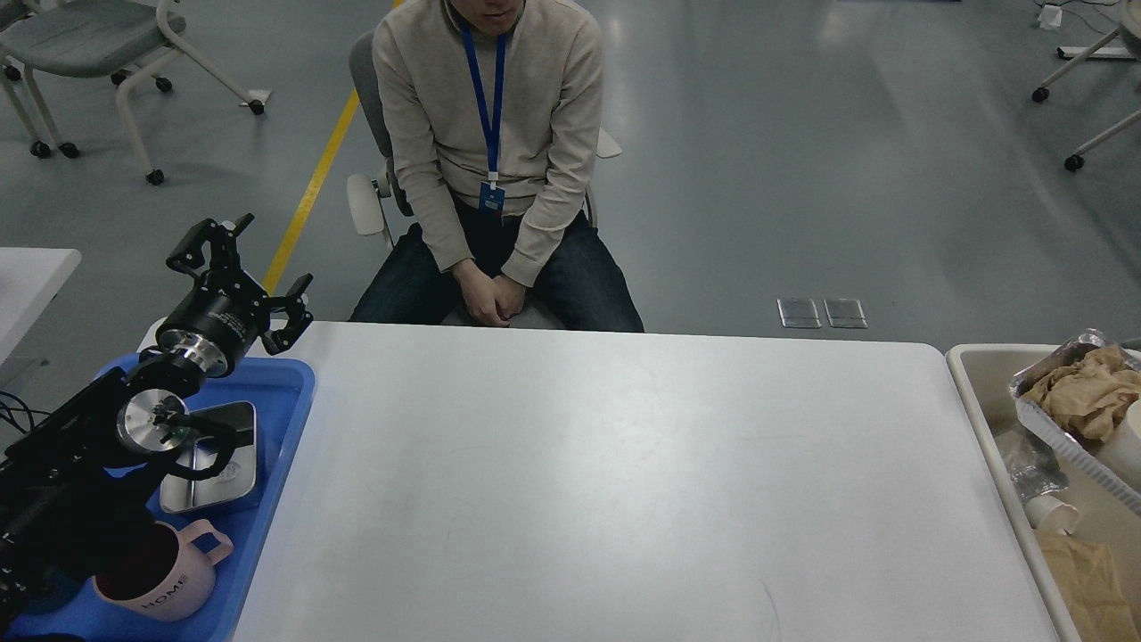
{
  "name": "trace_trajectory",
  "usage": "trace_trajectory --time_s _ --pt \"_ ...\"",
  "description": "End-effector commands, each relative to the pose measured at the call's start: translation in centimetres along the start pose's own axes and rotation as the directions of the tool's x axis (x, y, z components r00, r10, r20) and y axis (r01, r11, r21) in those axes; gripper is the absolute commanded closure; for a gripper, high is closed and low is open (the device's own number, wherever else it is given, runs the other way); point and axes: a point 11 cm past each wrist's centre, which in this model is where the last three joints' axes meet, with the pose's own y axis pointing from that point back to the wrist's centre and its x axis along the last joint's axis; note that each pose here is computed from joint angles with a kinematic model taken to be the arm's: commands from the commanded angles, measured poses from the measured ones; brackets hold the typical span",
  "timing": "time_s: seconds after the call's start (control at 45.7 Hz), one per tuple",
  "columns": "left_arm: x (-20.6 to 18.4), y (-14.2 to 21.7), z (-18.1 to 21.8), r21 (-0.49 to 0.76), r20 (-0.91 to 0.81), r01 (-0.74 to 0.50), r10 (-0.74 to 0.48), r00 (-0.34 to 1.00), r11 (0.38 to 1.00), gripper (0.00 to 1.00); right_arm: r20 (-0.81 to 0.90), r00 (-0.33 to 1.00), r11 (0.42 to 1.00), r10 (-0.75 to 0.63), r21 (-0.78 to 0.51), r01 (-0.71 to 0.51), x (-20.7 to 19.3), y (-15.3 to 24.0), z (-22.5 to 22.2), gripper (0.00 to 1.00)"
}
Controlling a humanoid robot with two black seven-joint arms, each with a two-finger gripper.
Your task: Tidy desktop
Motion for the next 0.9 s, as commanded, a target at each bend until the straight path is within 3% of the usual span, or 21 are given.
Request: trace_trajectory --time_s 0.0,0.131,0.372,0.416,0.438,0.46,0.482,0.767,0.876 --pt "0.3 0.2 -1.2 -0.049 -0.124 -0.041 0.035 0.992 0.998 0.04 0.041 0.999 1.000 0.019 -0.022 -0.018 -0.2 -0.9 1.1 1.00" --pt "-0.3 0.1 -2.3 -0.080 -0.221 -0.054 0.036 0.975 0.995 0.04 0.090 0.992 0.995 0.083 -0.063 -0.078 0.5 -1.7 2.6 1.00" --pt "-0.3 0.4 -3.6 -0.068 -0.242 -0.048 0.030 0.970 0.997 0.04 0.131 0.969 0.972 0.209 -0.135 -0.191 1.3 -2.8 4.6 1.00" --pt "-0.3 0.4 -3.6 -0.068 -0.242 -0.047 0.029 0.970 0.997 0.04 0.144 0.956 0.961 0.256 -0.148 -0.235 1.3 -3.0 4.9 0.82" --pt "-0.3 0.5 -3.6 -0.066 -0.242 -0.047 0.030 0.970 0.997 0.04 0.149 0.951 0.956 0.271 -0.153 -0.249 1.2 -3.2 4.9 0.66" --pt "-0.4 0.4 -3.6 -0.065 -0.239 -0.043 0.027 0.971 0.997 0.04 0.151 0.949 0.955 0.276 -0.159 -0.252 1.1 -3.4 5.1 0.37" --pt "-0.4 0.5 -3.6 -0.065 -0.238 -0.044 0.027 0.971 0.997 0.04 0.148 0.948 0.952 0.283 -0.167 -0.258 1.0 -3.4 5.3 0.00" --pt "-0.7 0.1 -2.8 -0.083 -0.240 -0.038 0.017 0.971 0.996 0.04 0.168 0.947 0.956 0.274 -0.157 -0.249 0.4 -4.0 4.6 0.00" --pt "-0.5 0.2 -2.9 -0.077 -0.240 -0.041 0.022 0.971 0.996 0.04 0.181 0.946 0.961 0.269 -0.115 -0.251 0.2 -4.6 2.3 0.00"
